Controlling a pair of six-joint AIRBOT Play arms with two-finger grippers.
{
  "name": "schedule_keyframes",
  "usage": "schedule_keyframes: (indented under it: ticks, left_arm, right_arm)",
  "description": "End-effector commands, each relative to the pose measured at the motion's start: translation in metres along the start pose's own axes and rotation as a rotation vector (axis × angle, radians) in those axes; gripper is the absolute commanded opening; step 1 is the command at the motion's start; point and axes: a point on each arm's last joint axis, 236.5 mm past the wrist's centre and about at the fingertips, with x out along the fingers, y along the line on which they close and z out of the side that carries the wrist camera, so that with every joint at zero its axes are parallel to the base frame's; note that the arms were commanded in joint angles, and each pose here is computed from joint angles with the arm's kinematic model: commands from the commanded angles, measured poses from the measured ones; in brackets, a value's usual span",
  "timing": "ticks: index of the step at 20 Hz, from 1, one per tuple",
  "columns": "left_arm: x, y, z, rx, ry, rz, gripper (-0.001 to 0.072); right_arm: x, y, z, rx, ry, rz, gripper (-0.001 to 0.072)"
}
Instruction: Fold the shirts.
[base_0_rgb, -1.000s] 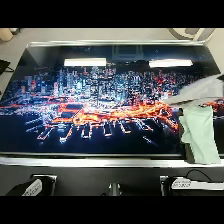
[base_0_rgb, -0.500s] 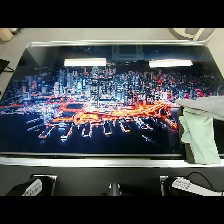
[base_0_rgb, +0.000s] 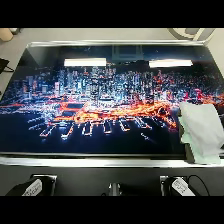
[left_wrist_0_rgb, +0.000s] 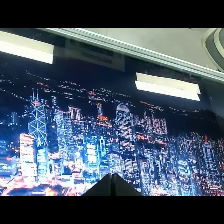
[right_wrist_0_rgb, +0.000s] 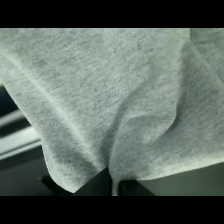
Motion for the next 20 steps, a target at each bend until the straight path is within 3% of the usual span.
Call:
schedule_keyframes:
  ticks: [1,3,4,5,6,8,10,13,15,17,18,19,20]
  left_arm:
    - [0.0,0.0,0.0,0.001,-0.001,0.0,0.0026]
    - [0.0,0.0,0.0,0.001,-0.001,0.0,0.0026]
    - [0.0,0.0,0.0,0.001,-0.001,0.0,0.0026]
    - [0.0,0.0,0.0,0.001,-0.001,0.0,0.0025]
    - [0.0,-0.001,0.001,0.0,-0.002,-0.003,0.0026]
    - [-0.002,-0.006,0.005,-0.001,-0.015,-0.016,0.0025]
    - [-0.004,-0.017,0.021,0.035,-0.069,-0.027,0.0024]
    - [0.024,-0.027,0.044,0.093,-0.122,0.012,0.0023]
    - [0.077,-0.019,0.025,0.201,0.003,0.123,0.0023]
    - [0.12,-0.002,-0.034,0.25,0.259,0.257,0.0049]
    - [0.134,0.001,-0.072,0.22,0.391,0.294,0.034]
    - [0.14,0.001,-0.11,0.189,0.521,0.314,0.0699]
    - [0.139,0.003,-0.148,0.198,0.67,0.333,0.0707]
  right_arm:
    - [0.039,-0.014,-0.021,0.007,0.082,-0.055,0.0018]
    - [0.043,-0.016,-0.015,0.016,0.059,-0.064,0.0047]
    - [0.043,-0.017,-0.012,0.016,0.046,-0.065,0.0224]
    - [0.042,-0.019,-0.007,0.009,0.022,-0.075,0.0526]
    - [0.035,-0.023,0.004,-0.036,-0.023,-0.096,0.0662]
    - [-0.008,-0.036,0.043,-0.071,-0.21,-0.175,0.0668]
    - [-0.1,-0.038,0.105,-0.091,-0.584,-0.261,0.0584]
    - [-0.251,0.04,0.166,-0.304,-1.106,-0.333,0.0554]
    - [-0.272,0.131,0.173,-0.513,-1.213,-0.289,0.0456]
    - [-0.223,0.206,0.177,-0.673,-1.091,-0.239,0.0456]
    - [-0.178,0.232,0.177,-0.72,-0.948,-0.205,0.0518]
    - [-0.132,0.249,0.173,-0.737,-0.791,-0.152,0.0624]
    - [-0.086,0.263,0.164,-0.745,-0.616,-0.087,0.0682]
